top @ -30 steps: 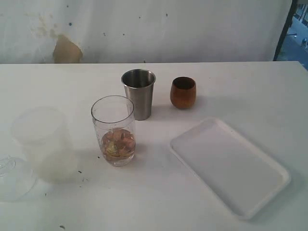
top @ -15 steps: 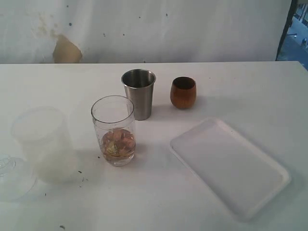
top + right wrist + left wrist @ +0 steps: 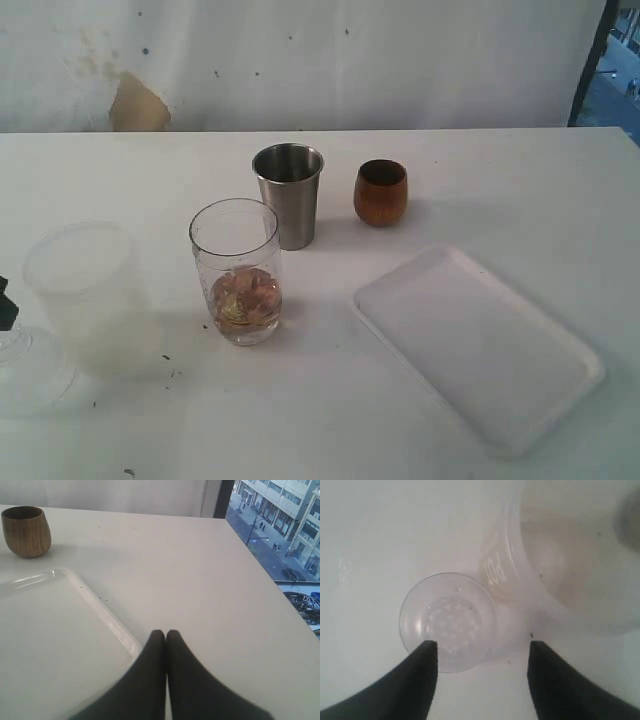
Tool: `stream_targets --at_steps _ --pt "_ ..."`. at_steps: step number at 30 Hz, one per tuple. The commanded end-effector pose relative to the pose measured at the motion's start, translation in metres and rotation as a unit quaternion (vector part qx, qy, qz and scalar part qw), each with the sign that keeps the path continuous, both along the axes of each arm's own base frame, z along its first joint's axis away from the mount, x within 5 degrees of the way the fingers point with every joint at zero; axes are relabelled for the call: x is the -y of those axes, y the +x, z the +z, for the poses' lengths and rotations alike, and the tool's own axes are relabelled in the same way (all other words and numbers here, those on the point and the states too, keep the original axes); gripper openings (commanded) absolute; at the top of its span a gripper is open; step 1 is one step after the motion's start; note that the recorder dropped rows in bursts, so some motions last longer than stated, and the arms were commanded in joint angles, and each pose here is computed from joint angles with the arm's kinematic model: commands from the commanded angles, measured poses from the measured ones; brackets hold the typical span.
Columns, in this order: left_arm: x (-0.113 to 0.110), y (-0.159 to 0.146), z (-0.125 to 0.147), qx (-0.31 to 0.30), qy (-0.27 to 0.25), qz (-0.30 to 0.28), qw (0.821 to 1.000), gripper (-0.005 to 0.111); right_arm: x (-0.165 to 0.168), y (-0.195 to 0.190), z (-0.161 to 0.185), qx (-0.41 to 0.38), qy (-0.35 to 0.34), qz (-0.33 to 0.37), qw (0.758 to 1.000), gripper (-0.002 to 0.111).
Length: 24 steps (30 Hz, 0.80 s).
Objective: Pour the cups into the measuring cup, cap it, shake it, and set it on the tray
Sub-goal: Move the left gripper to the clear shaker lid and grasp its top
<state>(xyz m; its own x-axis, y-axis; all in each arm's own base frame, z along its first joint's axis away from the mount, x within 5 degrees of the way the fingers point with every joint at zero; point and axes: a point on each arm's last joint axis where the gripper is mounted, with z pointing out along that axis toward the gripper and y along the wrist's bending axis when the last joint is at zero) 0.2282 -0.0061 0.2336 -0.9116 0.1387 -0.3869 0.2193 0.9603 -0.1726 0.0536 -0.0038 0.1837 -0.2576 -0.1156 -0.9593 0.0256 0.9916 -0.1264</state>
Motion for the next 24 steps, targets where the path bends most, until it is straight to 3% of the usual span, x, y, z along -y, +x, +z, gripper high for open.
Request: stream_targets --at_steps 1,4,7,15,20,24 --pt "-0.008 0.007 -0.004 -0.011 0.061 -0.047 0.997 0.055 0.000 0.000 -0.001 0.002 0.004 -0.005 1.000 0.000" --pt "-0.012 0.014 -0.007 -0.008 0.078 -0.028 0.997 0.068 0.000 0.000 -0.001 0.002 0.004 -0.005 1.000 0.000" --pt "-0.009 0.018 -0.009 -0.010 0.055 -0.021 0.998 0.077 0.000 0.000 -0.001 0.002 0.004 -0.005 1.000 0.000" --pt "0.008 0.019 -0.019 -0.024 0.075 -0.132 0.988 0.070 0.000 0.000 -0.001 0.002 0.004 -0.005 1.000 0.000" --pt "0.007 0.025 -0.027 -0.030 0.117 -0.115 0.986 0.071 0.000 0.000 -0.001 0.002 0.004 -0.005 1.000 0.000" --pt "0.007 0.027 -0.032 -0.038 0.120 -0.116 0.985 0.070 0.000 0.000 -0.001 0.002 0.004 -0.005 1.000 0.000"
